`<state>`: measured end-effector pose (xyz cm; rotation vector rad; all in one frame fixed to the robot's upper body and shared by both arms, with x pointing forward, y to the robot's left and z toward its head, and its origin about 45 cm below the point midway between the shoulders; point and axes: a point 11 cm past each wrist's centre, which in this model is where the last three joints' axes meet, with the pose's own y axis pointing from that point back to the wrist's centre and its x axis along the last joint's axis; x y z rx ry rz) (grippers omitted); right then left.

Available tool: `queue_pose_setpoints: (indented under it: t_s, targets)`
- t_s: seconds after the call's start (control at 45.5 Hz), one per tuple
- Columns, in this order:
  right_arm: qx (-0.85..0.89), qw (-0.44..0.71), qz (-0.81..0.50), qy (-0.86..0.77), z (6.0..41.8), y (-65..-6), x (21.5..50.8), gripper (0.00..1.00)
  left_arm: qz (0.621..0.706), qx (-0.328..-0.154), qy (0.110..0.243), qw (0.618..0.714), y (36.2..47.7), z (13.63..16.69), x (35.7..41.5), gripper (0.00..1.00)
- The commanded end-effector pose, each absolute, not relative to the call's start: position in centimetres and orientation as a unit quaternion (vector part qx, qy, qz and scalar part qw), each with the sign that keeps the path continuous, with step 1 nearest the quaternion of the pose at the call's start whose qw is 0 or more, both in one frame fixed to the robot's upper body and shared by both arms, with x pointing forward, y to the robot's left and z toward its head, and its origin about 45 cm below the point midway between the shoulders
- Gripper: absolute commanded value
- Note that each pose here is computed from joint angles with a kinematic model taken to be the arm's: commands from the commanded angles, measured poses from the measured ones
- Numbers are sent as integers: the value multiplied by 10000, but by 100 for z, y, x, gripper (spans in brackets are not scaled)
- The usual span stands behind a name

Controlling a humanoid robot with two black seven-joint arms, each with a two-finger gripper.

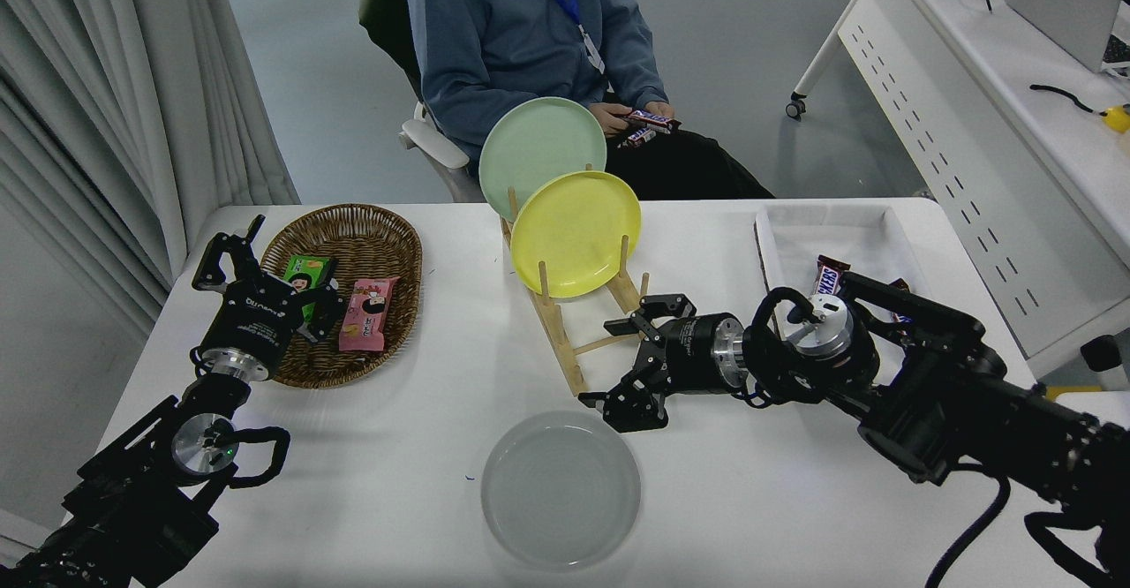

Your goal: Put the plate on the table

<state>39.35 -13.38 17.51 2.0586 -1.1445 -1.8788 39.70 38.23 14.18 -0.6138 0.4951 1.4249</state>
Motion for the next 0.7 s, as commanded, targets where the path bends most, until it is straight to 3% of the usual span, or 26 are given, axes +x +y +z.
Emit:
queue_pose_setpoints:
  t_s: [0.0, 0.374, 0.681]
  targets:
    - [7363, -370, -5329, -4154, 2034, -1514, 4212, 99, 6368, -2741, 2213, 6859, 3826, 1416, 3968, 100]
    - [7662, -1651, -4140, -4629, 2505, -1881, 4568, 99, 6368, -2742, 2213, 6858, 3826, 1416, 3968, 100]
    - [7037, -2088, -3689, -5702, 2444, -2737, 4857, 99, 6362, -2745, 2212, 6862, 3823, 1419, 3970, 100]
